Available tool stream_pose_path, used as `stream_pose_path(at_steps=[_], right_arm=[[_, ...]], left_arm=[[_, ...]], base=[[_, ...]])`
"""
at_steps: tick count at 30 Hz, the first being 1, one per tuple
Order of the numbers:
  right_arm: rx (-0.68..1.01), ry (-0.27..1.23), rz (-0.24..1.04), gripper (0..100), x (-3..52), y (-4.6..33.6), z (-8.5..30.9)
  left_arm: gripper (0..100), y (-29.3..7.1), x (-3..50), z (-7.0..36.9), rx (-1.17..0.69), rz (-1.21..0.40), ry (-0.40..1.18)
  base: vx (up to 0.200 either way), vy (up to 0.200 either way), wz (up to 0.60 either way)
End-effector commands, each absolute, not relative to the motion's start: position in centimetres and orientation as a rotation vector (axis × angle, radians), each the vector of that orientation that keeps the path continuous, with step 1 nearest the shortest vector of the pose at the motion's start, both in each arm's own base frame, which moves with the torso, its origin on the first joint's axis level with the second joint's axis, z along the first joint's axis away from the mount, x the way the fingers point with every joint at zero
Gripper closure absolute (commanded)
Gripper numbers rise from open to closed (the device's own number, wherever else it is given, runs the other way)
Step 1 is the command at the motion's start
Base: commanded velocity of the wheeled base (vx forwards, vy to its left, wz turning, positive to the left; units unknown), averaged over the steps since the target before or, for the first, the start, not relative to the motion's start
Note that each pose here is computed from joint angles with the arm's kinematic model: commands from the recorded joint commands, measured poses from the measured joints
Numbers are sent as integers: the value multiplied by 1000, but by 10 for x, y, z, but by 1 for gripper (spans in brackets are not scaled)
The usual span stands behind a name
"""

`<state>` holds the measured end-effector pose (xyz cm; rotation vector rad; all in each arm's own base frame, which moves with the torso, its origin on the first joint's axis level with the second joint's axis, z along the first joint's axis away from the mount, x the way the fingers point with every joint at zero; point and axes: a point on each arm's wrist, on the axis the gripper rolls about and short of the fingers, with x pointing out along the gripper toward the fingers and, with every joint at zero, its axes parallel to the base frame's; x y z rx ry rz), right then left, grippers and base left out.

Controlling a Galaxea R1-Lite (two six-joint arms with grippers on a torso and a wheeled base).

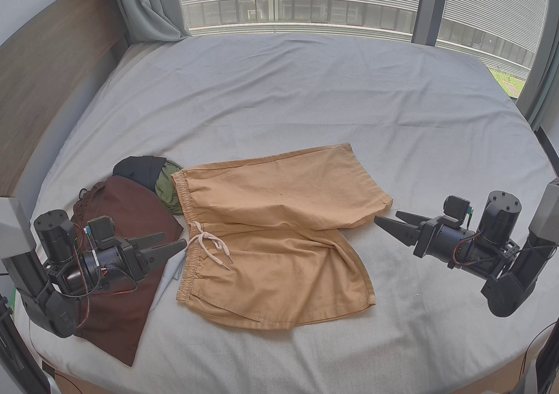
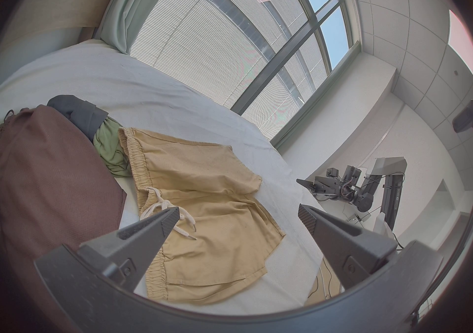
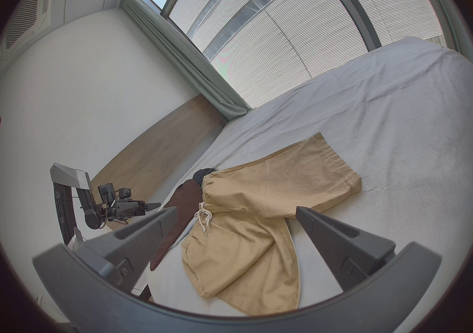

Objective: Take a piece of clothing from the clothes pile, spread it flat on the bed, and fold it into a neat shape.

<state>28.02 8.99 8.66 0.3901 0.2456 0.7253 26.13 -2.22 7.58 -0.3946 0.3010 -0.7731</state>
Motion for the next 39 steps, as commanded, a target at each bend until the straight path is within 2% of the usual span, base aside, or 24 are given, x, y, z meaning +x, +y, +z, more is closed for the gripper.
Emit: stream_pose_path(at_steps=[1,8,39], right_arm=[[392,299,720,0,280,92,68],[397,356,706,0,284,93,51],[374,499,671,0,290,94,1]], left_arm=[[0,-22,262,68,-397,-770,328],[0,-22,265,55,-334,-772,341],[0,-22,268,41,-334,-763,381]], base=[[0,0,0],[0,0,0],[0,0,0]])
